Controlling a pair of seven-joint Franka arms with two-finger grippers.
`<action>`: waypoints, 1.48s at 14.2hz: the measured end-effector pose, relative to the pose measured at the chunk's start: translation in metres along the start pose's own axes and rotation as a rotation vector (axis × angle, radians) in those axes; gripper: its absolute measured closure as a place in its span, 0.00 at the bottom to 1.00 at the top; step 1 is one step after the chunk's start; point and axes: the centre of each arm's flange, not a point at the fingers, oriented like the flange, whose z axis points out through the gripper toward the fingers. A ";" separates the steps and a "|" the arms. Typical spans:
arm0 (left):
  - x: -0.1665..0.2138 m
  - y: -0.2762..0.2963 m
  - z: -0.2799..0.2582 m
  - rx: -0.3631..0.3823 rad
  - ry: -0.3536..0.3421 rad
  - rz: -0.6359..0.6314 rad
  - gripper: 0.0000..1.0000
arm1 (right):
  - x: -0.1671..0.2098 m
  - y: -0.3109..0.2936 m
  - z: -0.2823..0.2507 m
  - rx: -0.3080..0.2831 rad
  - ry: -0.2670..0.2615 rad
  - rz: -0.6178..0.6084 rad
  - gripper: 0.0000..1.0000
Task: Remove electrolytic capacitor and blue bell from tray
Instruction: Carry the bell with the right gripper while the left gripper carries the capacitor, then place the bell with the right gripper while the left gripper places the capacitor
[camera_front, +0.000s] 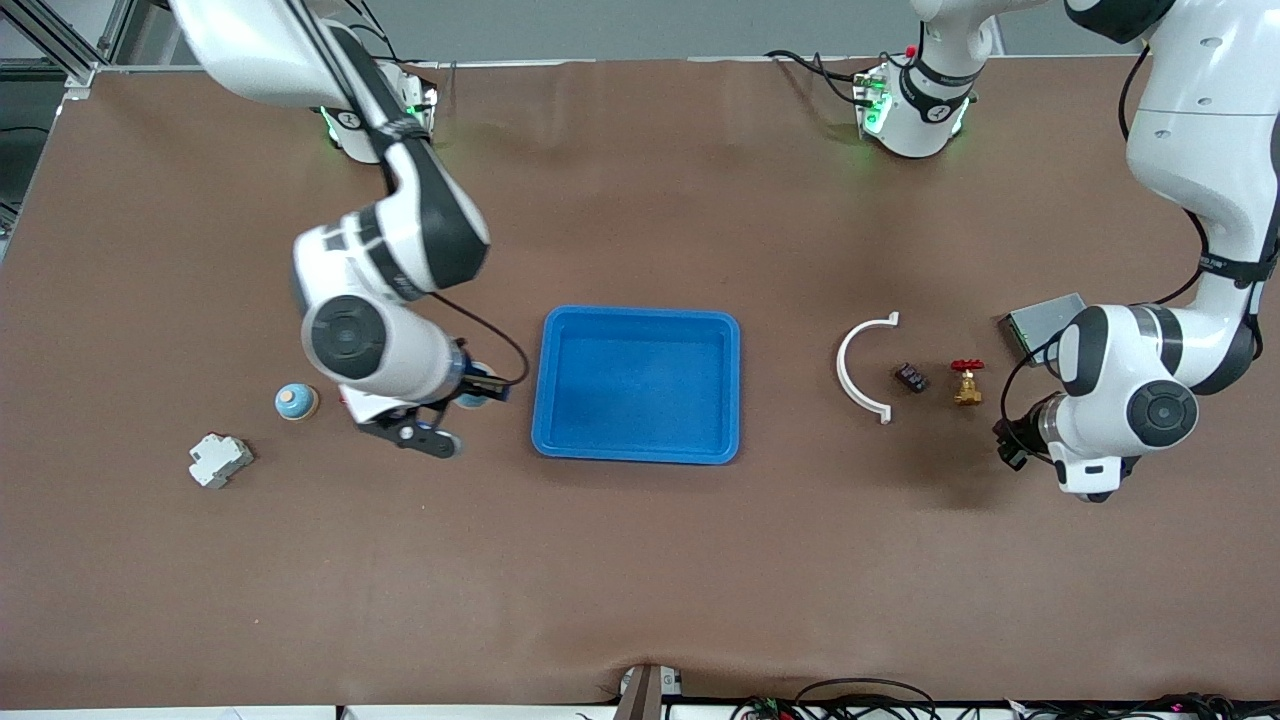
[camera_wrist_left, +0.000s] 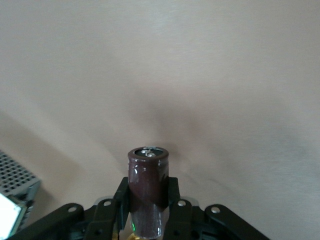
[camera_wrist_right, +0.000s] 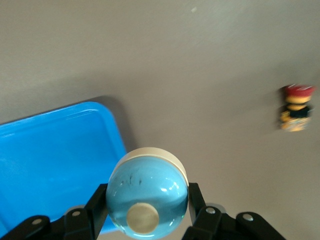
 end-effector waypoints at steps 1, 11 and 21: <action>0.001 -0.008 0.000 0.003 -0.003 -0.008 0.67 | 0.008 0.018 -0.007 0.002 -0.008 -0.027 0.32; 0.002 -0.036 0.025 0.031 -0.026 0.025 0.67 | 0.058 0.114 0.051 0.029 -0.002 -0.180 0.32; 0.023 -0.032 -0.070 -0.001 0.043 0.038 0.00 | 0.040 0.136 0.139 0.043 0.103 -0.181 0.32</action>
